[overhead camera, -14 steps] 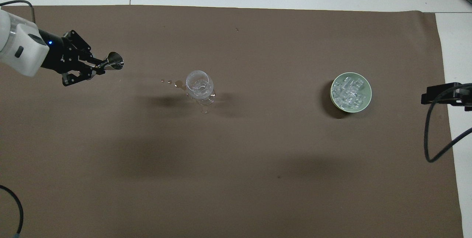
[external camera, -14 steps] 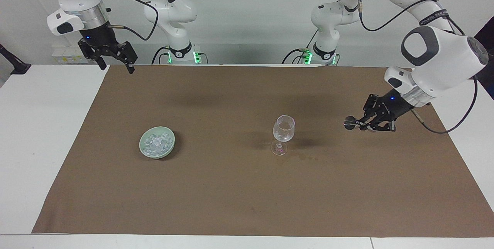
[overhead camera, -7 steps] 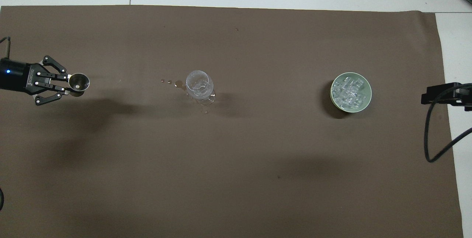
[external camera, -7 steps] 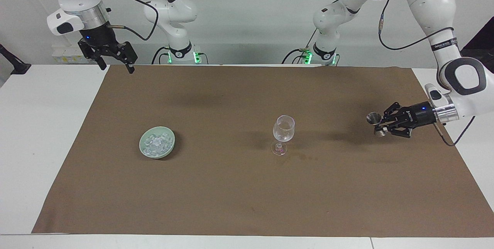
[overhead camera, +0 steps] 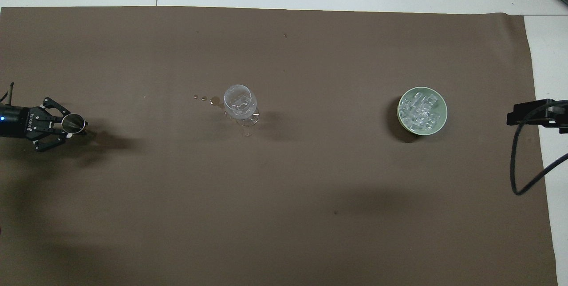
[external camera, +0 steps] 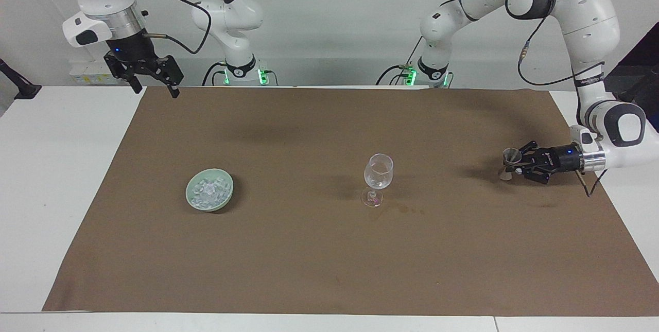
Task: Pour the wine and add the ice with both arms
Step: 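Lower the metal cup onto the table with the left gripper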
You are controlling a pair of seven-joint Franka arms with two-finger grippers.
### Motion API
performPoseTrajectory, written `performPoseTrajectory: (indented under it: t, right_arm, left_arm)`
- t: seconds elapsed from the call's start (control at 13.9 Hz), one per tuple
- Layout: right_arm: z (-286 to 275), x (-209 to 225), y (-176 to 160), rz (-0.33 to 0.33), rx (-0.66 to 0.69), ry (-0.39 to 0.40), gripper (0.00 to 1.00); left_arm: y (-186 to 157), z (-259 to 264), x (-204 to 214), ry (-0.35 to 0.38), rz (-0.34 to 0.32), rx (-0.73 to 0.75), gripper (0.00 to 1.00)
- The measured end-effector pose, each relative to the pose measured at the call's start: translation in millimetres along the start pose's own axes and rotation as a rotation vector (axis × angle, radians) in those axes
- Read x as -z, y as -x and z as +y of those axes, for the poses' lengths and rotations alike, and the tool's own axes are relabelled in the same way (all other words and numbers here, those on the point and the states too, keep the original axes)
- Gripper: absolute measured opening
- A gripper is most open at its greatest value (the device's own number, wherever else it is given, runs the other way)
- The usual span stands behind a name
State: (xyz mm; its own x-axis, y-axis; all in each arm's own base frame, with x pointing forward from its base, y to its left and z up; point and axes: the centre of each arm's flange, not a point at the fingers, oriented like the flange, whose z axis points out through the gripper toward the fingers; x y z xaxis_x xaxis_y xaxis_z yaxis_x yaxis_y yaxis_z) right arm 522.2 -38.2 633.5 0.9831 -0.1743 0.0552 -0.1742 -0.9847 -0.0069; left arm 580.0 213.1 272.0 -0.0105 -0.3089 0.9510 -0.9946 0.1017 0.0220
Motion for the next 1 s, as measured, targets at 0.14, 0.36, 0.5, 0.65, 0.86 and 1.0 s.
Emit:
performPoseTrajectory:
  t: [0.14,0.36,0.5,0.65,0.86,1.0]
  right_arm:
    - [0,0,0,0.0,0.0,0.0,1.0]
    - [0,0,0,0.0,0.0,0.0,1.0]
    - [0,0,0,0.0,0.0,0.0,1.0]
    - [0,0,0,0.0,0.0,0.0,1.0]
    - [0,0,0,0.0,0.0,0.0,1.0]
    - [0,0,0,0.0,0.0,0.0,1.0]
  left_arm:
    - [15,11,14,-0.038,0.064,0.013,0.22]
    - [49,23,19,-0.098,0.167,0.031,0.22]
    - [69,23,10,-0.113,0.214,0.033,0.22]
    - [77,21,2,-0.118,0.244,0.039,0.22]
    - [79,19,-3,-0.119,0.257,0.039,0.22]
    - [80,19,-3,-0.118,0.259,0.04,0.22]
